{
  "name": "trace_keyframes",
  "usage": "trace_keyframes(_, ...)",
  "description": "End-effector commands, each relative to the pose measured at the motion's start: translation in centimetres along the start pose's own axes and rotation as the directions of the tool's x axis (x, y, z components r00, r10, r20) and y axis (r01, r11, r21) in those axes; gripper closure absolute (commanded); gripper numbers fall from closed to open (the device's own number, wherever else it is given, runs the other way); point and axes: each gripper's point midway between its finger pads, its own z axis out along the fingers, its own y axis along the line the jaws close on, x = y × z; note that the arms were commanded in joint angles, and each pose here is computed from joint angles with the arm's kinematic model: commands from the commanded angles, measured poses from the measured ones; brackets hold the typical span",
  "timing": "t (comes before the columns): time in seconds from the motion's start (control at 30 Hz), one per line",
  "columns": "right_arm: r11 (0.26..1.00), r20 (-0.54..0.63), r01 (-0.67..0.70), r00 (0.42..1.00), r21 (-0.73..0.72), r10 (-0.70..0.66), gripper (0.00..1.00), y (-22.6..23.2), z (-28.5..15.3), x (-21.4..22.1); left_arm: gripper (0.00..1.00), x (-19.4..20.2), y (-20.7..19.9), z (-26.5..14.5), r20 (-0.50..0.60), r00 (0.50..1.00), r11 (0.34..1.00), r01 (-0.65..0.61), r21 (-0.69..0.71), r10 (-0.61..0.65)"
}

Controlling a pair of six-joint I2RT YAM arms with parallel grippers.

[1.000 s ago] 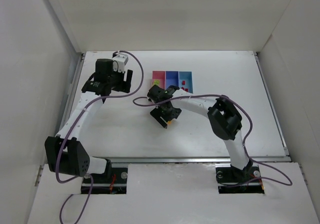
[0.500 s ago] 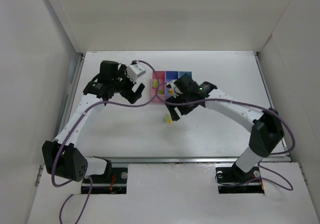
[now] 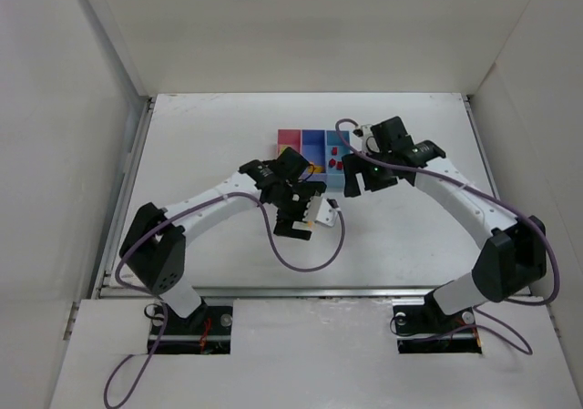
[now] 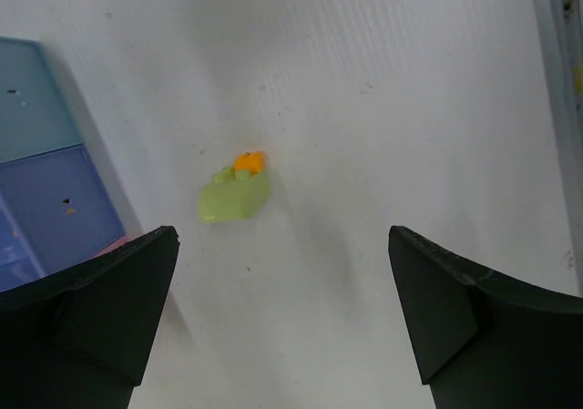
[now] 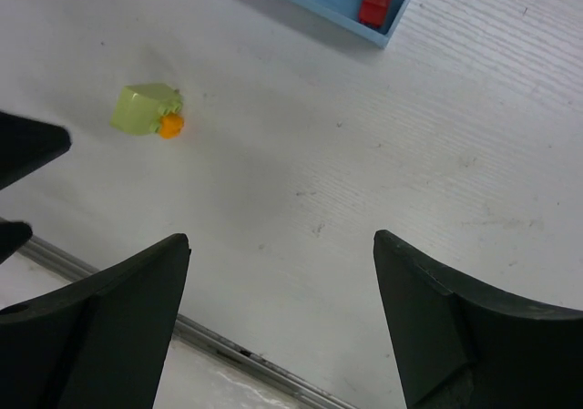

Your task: Sort the legos into containers by color

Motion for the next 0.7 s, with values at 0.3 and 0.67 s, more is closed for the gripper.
trace_keyframes(0.3,1.0,0.073,0.003,0.997,-0.018,-0.002,0.13,0.1,-0.8,0.4,0.0,1.5,3.8,4.6,-0.049,0.988,0.989,-0.147,-0.008,0.146)
trace_keyframes(0.67,1.0,0.063,0.011,0.998,-0.027,-0.009,0.13,0.1,-0.4,0.8,0.12,3.9,5.4,6.7,-0.114,0.99,0.994,-0.094,-0.059,0.086)
